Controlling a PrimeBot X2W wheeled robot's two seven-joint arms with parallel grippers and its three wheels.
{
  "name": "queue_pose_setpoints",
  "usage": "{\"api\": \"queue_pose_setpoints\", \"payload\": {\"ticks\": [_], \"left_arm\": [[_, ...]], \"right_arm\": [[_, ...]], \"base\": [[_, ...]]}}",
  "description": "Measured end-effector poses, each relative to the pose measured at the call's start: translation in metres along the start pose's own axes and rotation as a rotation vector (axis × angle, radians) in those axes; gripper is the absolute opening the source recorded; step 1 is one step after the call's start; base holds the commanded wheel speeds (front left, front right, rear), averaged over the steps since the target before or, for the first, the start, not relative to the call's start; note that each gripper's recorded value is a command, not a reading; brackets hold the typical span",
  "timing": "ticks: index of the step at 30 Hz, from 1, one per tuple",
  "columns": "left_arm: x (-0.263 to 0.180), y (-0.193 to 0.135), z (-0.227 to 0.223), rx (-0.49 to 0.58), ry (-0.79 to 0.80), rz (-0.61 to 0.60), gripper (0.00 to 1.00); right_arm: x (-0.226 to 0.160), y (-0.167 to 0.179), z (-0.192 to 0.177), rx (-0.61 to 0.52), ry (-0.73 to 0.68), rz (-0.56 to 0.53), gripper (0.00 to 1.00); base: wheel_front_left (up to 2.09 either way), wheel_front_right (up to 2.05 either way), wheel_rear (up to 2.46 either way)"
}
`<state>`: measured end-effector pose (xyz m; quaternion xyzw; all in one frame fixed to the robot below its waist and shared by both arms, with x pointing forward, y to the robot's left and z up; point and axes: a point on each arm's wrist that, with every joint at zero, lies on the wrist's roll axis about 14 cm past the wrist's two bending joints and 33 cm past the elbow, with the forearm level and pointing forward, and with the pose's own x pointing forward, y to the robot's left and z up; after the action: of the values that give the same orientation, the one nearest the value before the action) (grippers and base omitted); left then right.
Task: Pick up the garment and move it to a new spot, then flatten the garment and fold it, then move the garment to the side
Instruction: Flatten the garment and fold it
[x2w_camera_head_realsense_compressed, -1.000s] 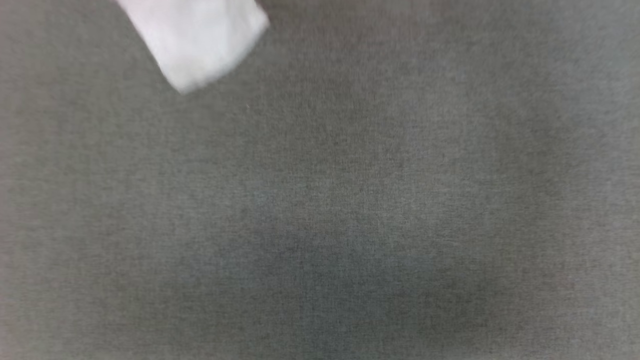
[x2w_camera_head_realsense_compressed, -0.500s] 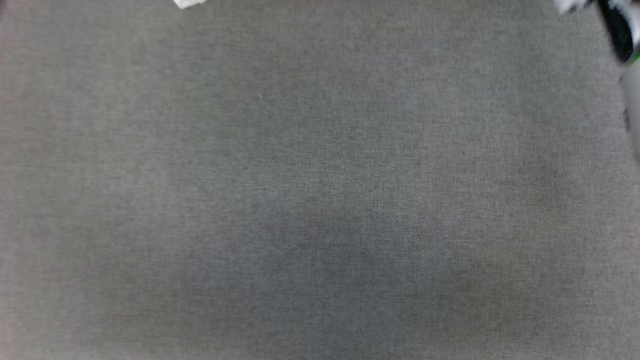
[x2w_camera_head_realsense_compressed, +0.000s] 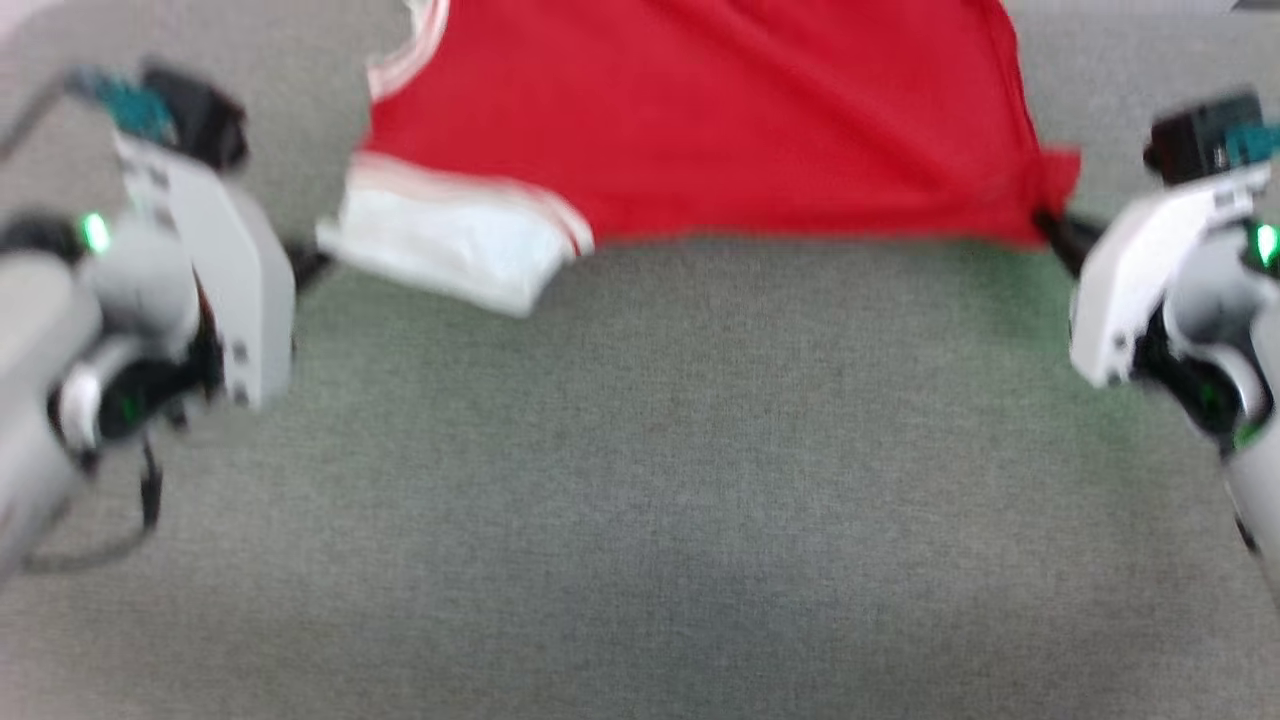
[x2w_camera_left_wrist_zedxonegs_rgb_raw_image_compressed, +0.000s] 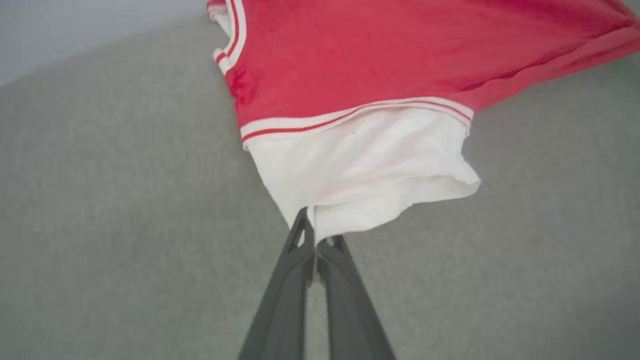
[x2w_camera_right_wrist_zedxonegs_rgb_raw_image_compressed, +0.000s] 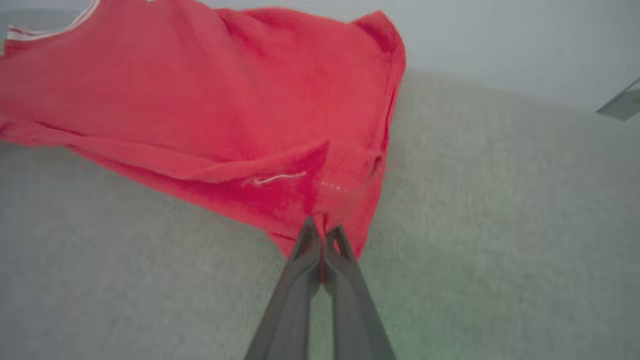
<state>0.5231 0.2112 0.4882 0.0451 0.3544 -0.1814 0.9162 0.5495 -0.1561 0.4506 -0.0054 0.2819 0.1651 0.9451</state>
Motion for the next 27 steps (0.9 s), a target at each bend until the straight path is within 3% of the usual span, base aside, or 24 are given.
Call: {"api": "queue_pose_setpoints", "payload": {"ticks": [11,20,27], "left_arm": [[-0.081,-0.071,-0.106,-0.142,0.205,-0.04,0.0],[-0.117,-0.113,-0.175,-0.27,0.394,-0.077,0.0],[-0.13,-0.134,-0.2,-0.32,0.496,-0.122,0.0]], "right_arm": [[-0.091,0.011,-0.086,0.041,0.269,0.053,0.0],[-0.147,0.03,-0.155,0.104,0.496,0.095,0.0],[-0.169,0.037,-0.17,0.16,0.54,0.106,0.0]], "base": [[0.0,0.0,0.0],[0.0,0.0,0.0],[0.0,0.0,0.0]]}}
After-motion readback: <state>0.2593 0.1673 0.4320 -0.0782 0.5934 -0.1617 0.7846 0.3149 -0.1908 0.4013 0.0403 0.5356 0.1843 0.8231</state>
